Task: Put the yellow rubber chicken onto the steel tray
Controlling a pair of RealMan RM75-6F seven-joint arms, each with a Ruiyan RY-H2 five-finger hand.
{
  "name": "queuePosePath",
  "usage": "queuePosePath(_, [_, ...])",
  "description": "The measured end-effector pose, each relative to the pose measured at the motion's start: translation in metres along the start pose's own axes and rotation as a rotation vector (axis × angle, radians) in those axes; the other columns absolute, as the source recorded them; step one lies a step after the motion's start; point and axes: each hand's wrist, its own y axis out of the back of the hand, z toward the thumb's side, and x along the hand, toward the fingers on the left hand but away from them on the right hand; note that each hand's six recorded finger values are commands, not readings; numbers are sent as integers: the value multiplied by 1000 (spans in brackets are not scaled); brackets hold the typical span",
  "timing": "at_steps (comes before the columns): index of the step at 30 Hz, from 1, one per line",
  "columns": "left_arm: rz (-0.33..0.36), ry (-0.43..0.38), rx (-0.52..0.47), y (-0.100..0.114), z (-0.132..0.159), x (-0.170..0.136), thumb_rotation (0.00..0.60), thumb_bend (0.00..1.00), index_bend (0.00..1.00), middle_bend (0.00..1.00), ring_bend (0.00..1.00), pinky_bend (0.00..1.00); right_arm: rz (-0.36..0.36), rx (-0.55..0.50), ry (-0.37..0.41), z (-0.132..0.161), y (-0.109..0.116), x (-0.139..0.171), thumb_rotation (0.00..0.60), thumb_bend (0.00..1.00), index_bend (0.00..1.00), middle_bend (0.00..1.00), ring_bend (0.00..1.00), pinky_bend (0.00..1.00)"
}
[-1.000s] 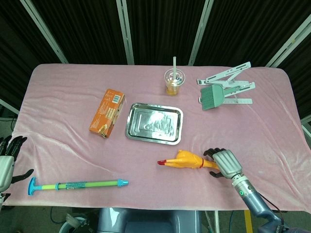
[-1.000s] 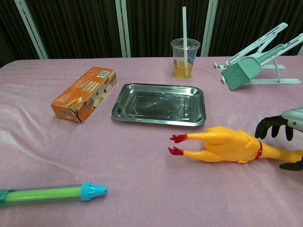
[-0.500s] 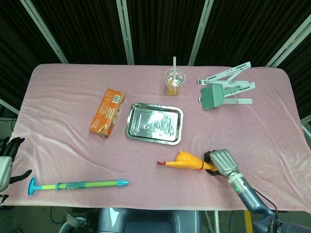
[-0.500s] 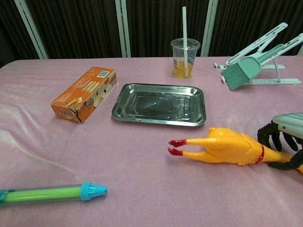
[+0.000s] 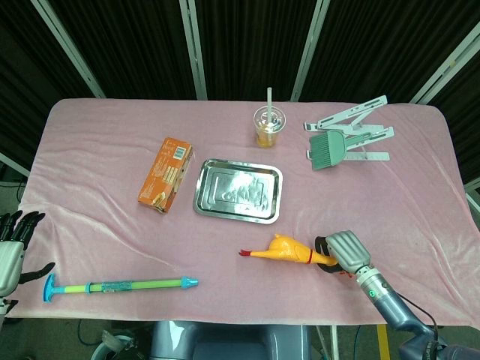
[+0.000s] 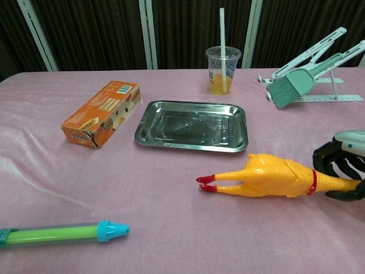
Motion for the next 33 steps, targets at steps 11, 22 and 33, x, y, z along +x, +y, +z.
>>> queuePosePath(11, [42, -123, -114, 10, 48, 30, 600, 40, 188, 206, 99, 0, 1, -161, 98, 21, 32, -5, 600, 393, 908, 752, 783, 890])
queuePosePath(22, [-82, -328, -252, 16, 144, 68, 600, 43, 180, 205, 105, 0, 30, -287, 199, 58, 57, -24, 600, 392, 915, 755, 786, 897])
queuePosePath(33, [-147, -506, -260, 22, 238, 84, 600, 0, 127, 173, 105, 0, 42, -407, 207, 72, 72, -39, 600, 397, 918, 755, 786, 897])
